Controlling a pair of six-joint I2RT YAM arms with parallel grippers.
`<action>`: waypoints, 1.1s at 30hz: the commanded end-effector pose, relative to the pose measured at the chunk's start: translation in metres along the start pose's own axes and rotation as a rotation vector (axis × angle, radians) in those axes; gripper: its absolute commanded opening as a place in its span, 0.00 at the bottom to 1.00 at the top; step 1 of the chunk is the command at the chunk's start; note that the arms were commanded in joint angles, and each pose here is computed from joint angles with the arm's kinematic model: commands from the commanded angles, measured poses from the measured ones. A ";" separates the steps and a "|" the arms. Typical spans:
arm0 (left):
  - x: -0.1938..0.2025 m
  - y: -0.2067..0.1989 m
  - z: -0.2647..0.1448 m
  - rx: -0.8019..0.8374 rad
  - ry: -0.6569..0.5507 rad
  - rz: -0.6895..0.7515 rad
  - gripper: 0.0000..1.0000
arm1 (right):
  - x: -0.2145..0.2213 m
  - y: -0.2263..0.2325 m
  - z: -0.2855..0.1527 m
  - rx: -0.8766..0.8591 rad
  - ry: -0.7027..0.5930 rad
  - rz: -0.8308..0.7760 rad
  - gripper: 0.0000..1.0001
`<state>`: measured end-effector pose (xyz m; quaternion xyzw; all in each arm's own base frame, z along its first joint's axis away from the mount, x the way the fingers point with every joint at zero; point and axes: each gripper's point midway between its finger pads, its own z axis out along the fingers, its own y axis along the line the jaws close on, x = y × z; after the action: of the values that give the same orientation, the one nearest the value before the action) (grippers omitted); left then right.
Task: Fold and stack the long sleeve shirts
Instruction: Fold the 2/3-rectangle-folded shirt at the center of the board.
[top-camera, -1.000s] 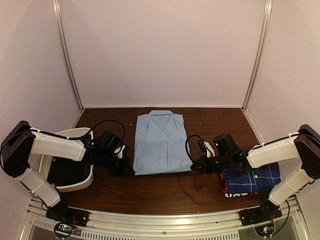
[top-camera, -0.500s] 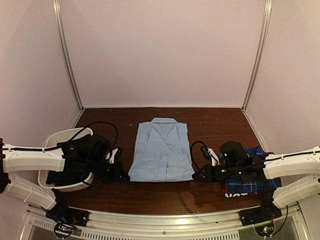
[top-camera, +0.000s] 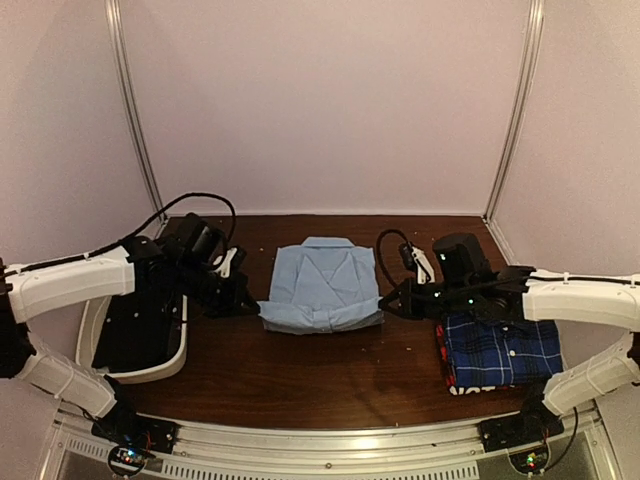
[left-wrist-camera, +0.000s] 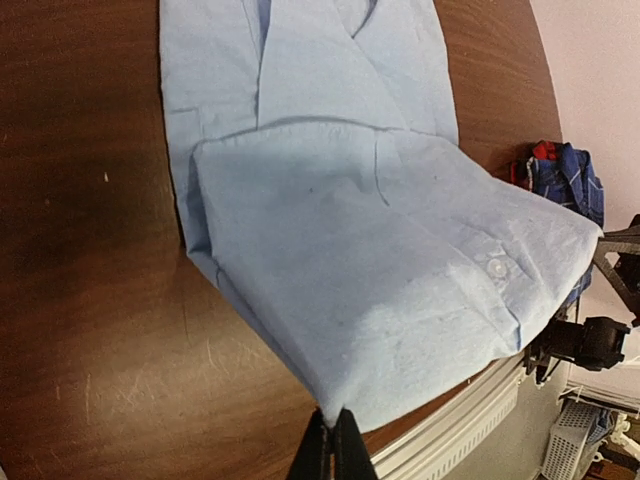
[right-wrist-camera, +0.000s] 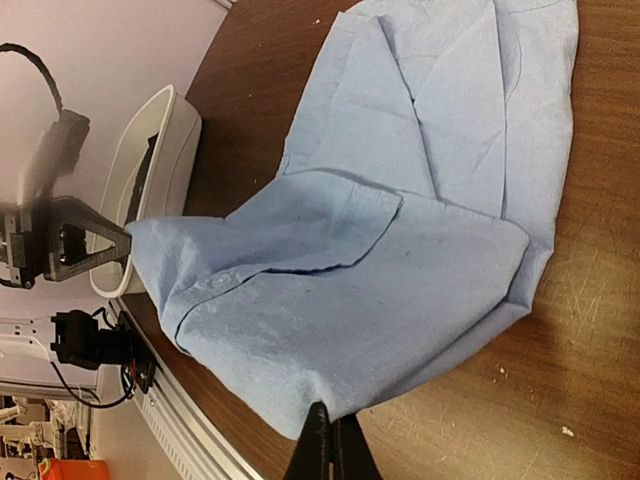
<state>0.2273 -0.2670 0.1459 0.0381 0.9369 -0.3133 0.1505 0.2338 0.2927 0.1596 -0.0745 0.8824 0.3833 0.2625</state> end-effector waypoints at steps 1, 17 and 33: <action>-0.062 -0.012 -0.001 0.076 -0.020 0.093 0.00 | -0.065 -0.003 0.014 0.005 -0.083 -0.009 0.00; -0.306 0.074 0.185 0.192 -0.162 0.003 0.00 | -0.224 -0.183 0.203 0.032 -0.119 0.201 0.00; -0.152 0.044 0.115 0.204 -0.106 -0.031 0.00 | -0.085 -0.145 0.119 0.116 -0.052 0.198 0.00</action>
<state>0.4464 -0.2897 0.0339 0.0003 0.9060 -0.3951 0.1516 0.4516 0.2819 0.0301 0.0262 0.8985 0.3651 0.2424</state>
